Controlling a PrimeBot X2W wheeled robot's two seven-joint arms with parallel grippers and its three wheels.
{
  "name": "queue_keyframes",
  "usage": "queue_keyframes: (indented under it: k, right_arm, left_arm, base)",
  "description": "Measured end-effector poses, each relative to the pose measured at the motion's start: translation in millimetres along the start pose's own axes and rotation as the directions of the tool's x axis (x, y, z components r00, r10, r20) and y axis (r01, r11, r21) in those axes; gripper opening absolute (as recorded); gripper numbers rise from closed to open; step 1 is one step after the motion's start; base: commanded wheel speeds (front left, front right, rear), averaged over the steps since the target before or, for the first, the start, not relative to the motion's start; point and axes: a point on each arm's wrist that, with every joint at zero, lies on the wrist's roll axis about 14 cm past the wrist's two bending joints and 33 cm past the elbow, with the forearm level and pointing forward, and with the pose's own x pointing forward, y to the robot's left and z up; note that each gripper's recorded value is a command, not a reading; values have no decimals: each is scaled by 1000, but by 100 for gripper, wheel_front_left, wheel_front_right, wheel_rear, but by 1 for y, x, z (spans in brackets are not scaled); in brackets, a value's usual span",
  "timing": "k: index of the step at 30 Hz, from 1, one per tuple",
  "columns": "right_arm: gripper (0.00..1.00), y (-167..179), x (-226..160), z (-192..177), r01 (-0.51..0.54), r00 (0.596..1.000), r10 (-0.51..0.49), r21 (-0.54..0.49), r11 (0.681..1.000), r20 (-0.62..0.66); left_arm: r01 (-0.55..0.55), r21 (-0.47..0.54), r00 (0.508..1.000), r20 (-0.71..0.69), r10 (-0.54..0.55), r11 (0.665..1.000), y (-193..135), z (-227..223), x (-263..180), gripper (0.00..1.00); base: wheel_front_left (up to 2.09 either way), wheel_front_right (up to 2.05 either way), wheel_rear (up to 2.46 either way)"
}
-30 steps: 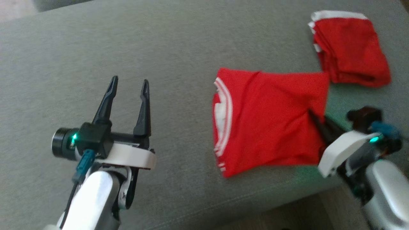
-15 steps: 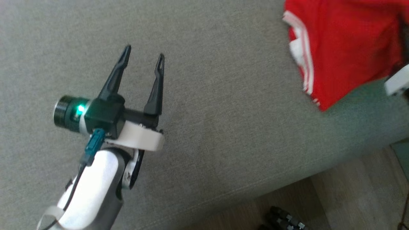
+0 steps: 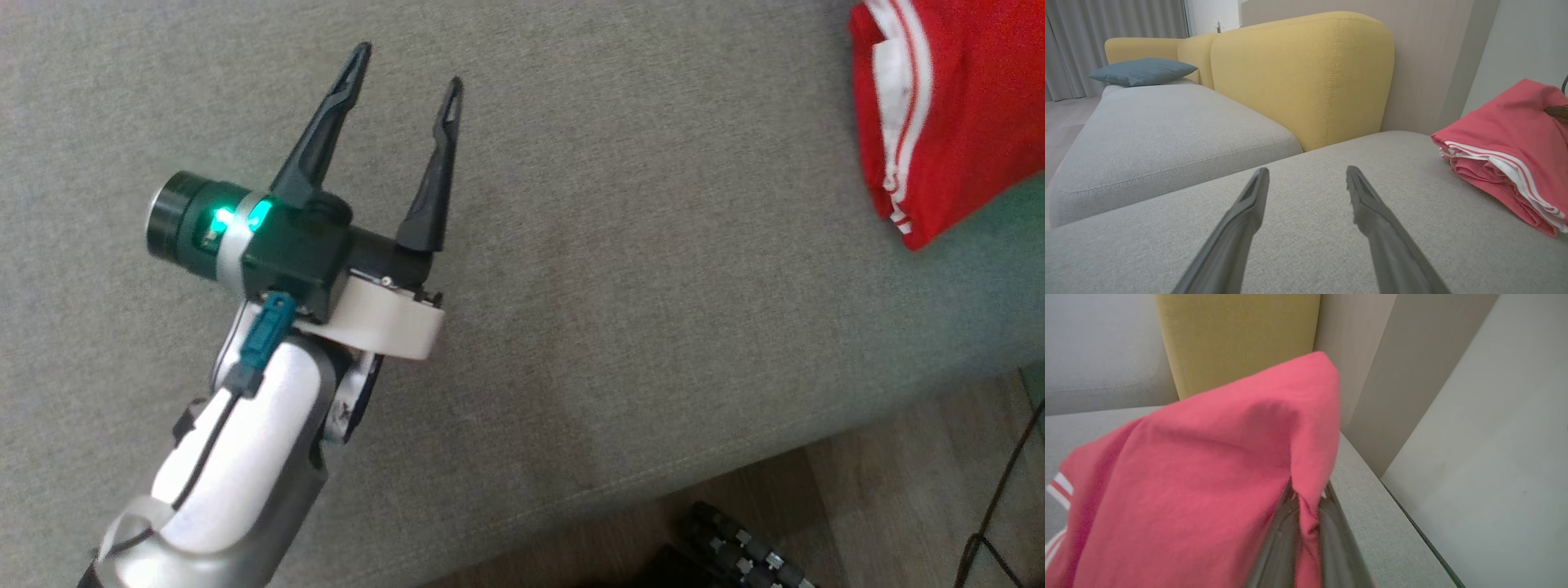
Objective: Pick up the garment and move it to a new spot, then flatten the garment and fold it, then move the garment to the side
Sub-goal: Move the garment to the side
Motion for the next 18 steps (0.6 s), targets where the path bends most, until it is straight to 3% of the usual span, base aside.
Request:
queue_keyframes:
  k: [1, 2, 3, 5, 8, 9, 10, 18]
  right_arm:
    - [0, -2, 2, -4, 8, 1000, -8, 1, 1000, -15]
    - [11, -2, 3, -8, 12, 1000, -12, -6, 1000, -22]
    - [39, -3, 5, -10, 15, 1000, -15, -6, 1000, -24]
    - [33, -3, 8, -14, 20, 999, -21, -4, 1000, -33]
    - [37, -3, 12, -16, 26, 999, -26, -2, 1000, -31]
    - [49, -2, 13, -17, 26, 999, -26, -5, 1000, -35]
    - [100, -1, 13, -18, 23, 999, -24, -10, 1000, -31]
    - [100, 2, 6, 1, 11, 997, -9, -20, 1000, 72]
  left_arm:
    - [4, 3, 1000, 3, -4, 1000, -1, 0, 1, 100]
    - [8, 6, 1000, 4, -8, 1000, -2, 0, 1, 100]
    - [10, 5, 1000, 6, -10, 1000, -2, 0, 1, 100]
    - [11, 5, 1000, 5, -11, 1000, -1, -1, 0, 100]
    - [17, 4, 1000, 11, -17, 1000, -2, 1, 1, 100]
    - [15, 4, 1000, 16, -15, 1000, -3, 3, 1, 100]
    - [16, 4, 1000, 20, -16, 1000, -3, 4, 0, 100]
    - [12, 11, 999, 46, -12, 1000, -8, 20, -6, 100]
  base:
    - [0, 0, 0]
    - [0, 0, 0]
    - [0, 0, 0]
    - [0, 0, 0]
    - [0, 0, 0]
    - [0, 0, 0]
    - [0, 0, 0]
    - [0, 0, 0]
